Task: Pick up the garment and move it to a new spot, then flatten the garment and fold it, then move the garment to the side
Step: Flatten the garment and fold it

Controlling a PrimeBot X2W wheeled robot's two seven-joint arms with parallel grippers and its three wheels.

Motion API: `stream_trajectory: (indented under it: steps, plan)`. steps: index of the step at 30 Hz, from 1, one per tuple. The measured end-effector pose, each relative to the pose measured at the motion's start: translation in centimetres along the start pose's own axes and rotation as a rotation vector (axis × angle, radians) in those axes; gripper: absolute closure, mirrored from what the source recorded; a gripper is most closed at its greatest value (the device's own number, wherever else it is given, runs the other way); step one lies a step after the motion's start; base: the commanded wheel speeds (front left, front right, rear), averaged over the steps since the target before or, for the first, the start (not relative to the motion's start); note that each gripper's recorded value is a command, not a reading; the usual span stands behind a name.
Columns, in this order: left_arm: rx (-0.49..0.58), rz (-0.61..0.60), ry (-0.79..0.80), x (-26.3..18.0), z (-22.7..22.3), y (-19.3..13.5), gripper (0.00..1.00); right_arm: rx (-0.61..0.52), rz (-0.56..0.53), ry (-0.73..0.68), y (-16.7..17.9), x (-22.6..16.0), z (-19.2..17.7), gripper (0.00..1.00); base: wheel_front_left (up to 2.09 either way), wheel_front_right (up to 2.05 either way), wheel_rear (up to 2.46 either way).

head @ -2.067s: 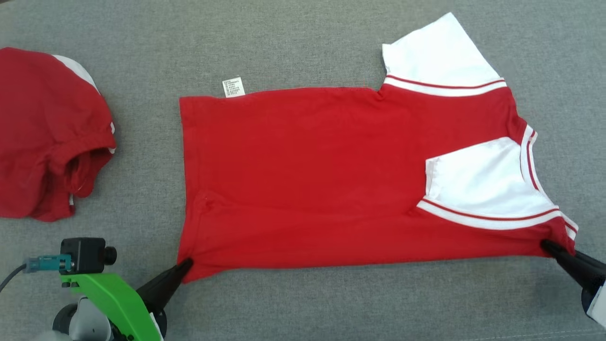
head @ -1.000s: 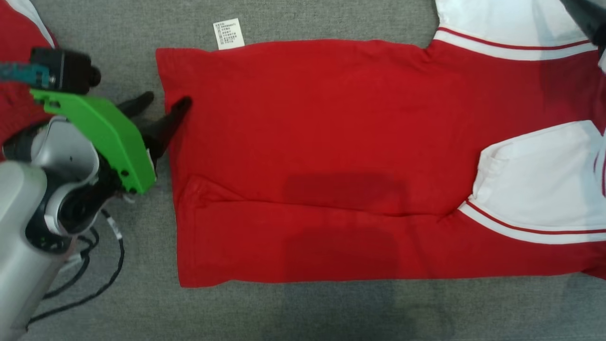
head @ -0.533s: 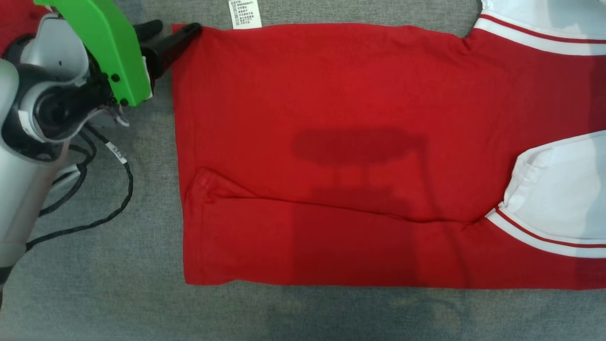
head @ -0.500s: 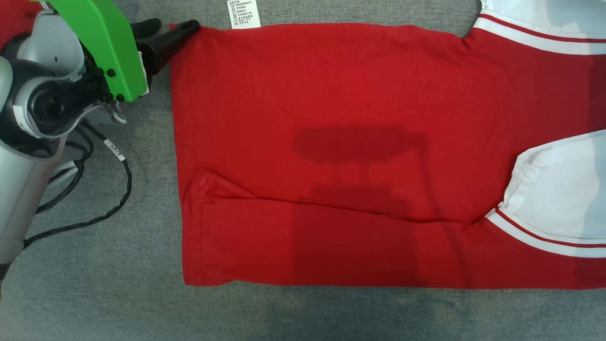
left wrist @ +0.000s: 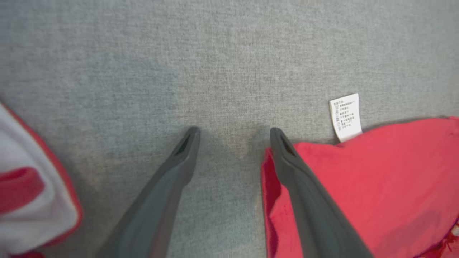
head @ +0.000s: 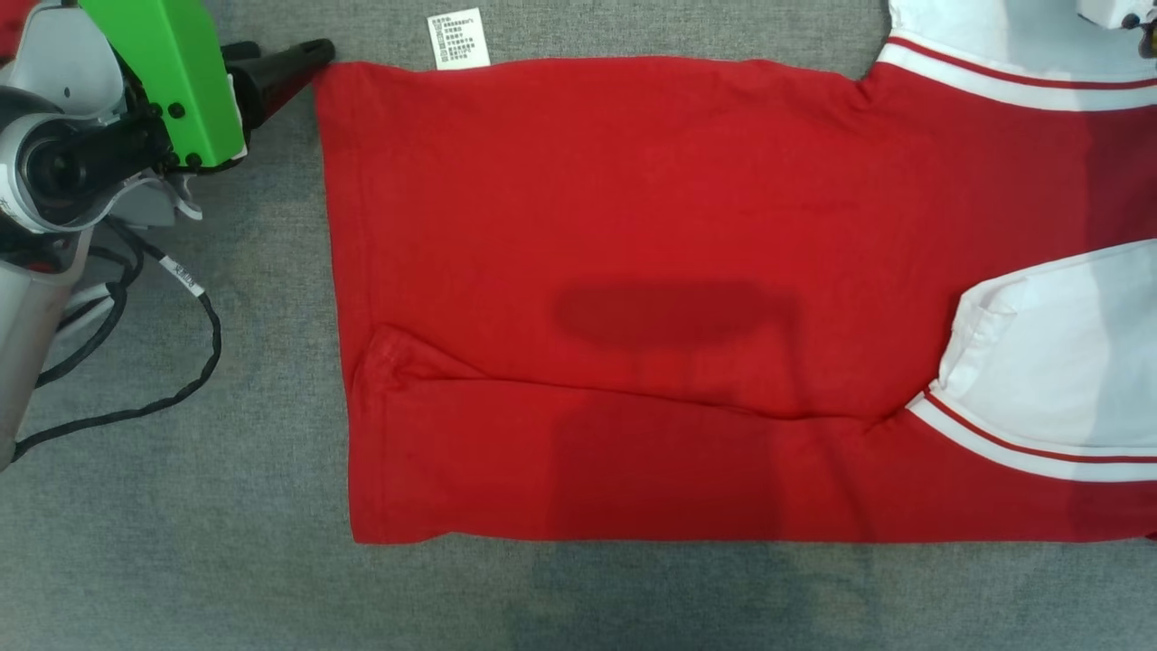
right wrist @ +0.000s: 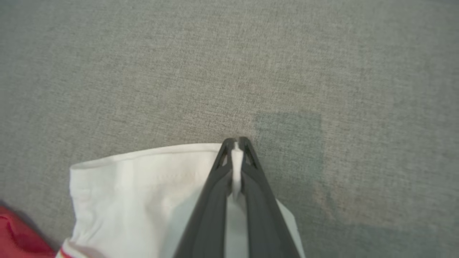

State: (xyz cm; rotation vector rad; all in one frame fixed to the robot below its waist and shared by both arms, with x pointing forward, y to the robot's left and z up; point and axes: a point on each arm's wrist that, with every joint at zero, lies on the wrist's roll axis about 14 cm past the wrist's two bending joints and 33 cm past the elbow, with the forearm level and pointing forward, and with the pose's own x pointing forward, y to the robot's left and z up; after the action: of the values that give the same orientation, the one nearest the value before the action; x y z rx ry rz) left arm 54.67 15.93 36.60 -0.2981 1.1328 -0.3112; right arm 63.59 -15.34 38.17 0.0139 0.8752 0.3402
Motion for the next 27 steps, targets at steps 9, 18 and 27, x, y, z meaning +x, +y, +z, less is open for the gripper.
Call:
stream_trajectory:
  steps: [9,18,27]
  plan:
    - [-0.032,-0.062,-0.005,-0.9,-0.2,-1.2,0.00,-0.008,-0.001,0.002,-0.1,-0.4,0.1,1.00,0.00,0.00,0.00]
    - [-0.041,-0.111,0.021,-0.7,-1.0,-2.1,0.00,-0.012,0.001,0.005,-0.2,-0.2,-0.1,1.00,0.00,0.00,0.00]
    - [-0.020,-0.102,0.006,0.3,-1.1,-1.8,1.00,-0.021,0.010,-0.006,0.0,-0.1,-0.2,1.00,0.00,0.00,0.00]
